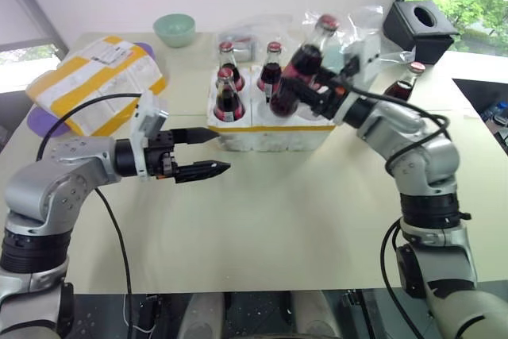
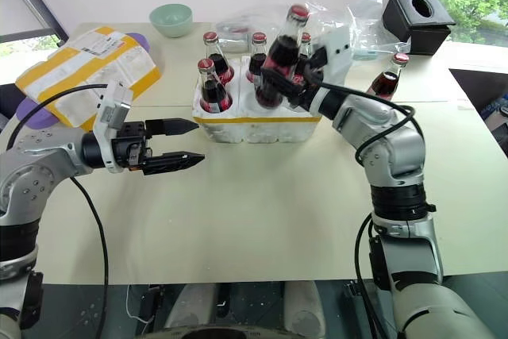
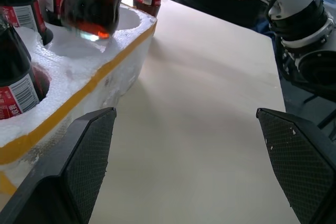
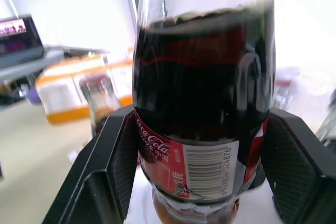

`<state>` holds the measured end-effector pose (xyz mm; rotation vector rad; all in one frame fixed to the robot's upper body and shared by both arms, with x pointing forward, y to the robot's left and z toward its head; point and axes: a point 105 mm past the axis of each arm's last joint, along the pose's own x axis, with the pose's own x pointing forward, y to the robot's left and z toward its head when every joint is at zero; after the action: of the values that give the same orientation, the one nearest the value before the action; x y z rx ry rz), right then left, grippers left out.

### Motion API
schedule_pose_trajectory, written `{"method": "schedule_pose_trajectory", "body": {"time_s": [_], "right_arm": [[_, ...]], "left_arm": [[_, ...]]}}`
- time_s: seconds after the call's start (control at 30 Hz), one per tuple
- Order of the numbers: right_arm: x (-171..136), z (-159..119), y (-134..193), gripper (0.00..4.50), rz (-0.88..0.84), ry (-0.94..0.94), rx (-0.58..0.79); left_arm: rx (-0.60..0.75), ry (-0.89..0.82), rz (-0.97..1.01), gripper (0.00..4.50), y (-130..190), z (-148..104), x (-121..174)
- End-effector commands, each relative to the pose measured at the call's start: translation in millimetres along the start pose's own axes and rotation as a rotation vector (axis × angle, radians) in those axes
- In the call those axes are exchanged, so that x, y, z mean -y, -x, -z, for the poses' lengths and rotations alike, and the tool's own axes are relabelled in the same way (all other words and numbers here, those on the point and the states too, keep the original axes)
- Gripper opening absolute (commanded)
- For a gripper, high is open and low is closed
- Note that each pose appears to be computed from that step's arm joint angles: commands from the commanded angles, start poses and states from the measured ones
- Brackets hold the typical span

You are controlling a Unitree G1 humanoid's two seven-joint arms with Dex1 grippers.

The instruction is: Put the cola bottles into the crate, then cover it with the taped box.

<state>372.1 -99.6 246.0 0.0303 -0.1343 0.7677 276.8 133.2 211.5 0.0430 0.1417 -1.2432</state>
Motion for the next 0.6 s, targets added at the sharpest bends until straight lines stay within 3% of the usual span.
{"method": "schedule_pose_trajectory", "body": {"time_s": [0.03,0.57,0.6], "right_arm": [[-15,-14,-7,2.72,-0.075,0.064,0.042],[-14,36,-36,2.72,-0.080,0.049,-0.107],[-14,39,-37,3.22,-0.075,0.040,-0.114]], "left_arm": [[0.038,-0.061,-0.004,4.50,4,-13,6],[0.047,-0.067,-0.011,4.50,2,-14,5],[0.048,-0.068,-0.010,4.50,2,-14,5]]}}
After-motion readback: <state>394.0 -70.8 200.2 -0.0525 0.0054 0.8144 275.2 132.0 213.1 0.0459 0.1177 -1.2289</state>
